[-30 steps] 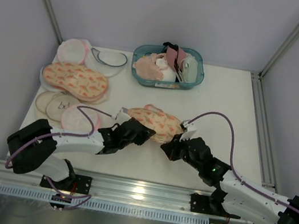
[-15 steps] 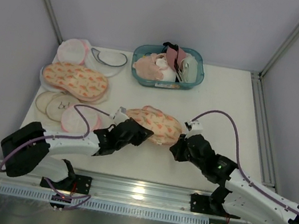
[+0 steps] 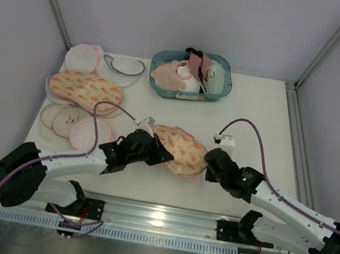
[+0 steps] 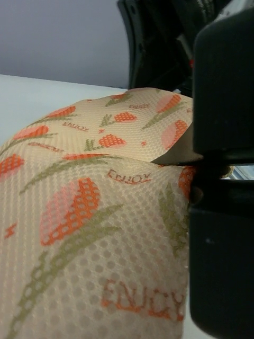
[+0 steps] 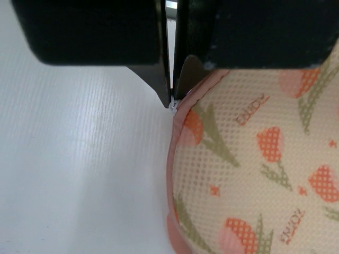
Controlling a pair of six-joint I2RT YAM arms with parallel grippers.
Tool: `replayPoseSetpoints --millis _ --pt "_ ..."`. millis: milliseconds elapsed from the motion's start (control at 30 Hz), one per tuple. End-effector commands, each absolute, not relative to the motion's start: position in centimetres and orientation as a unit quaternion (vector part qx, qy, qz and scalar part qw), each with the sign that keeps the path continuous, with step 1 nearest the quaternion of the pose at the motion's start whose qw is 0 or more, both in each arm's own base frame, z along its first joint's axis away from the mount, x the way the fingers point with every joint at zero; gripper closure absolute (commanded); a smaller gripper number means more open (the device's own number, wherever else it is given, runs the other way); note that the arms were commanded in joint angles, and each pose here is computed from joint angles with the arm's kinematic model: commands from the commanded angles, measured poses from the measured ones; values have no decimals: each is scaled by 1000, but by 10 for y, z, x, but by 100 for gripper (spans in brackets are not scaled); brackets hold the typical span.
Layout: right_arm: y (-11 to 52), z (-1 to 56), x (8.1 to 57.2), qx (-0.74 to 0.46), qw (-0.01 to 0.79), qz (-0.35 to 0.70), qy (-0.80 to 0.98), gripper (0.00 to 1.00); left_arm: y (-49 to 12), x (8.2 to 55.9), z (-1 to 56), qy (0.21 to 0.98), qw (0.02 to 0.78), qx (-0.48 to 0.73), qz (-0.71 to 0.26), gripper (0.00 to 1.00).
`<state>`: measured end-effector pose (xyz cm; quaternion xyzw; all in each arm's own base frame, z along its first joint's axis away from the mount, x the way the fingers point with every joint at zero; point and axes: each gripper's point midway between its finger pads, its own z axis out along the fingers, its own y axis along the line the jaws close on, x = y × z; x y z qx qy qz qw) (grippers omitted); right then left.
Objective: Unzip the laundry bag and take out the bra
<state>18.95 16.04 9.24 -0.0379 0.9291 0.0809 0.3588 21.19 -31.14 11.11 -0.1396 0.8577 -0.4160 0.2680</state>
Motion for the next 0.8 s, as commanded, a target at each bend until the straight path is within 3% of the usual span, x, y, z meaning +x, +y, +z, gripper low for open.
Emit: replayPoseSetpoints --millis 0,100,367,467,500,600,767 --pt "136 109 204 -8 396 17 918 96 -313 179 125 865 251 23 -434 100" --pt "134 111 203 -10 395 13 918 96 -322 158 135 849 222 123 -464 100" --pt "143 109 198 -20 386 43 921 96 -350 149 132 826 172 182 -504 99" --pt "144 111 197 -20 391 53 919 96 -357 156 126 833 165 188 -494 59" --pt "144 113 197 -18 393 57 918 96 -358 158 124 834 168 189 -490 40" --pt "145 115 197 -16 397 65 915 96 -357 173 122 849 189 172 -463 25" --pt "146 116 197 -15 396 69 915 96 -342 191 122 877 221 120 -410 20"
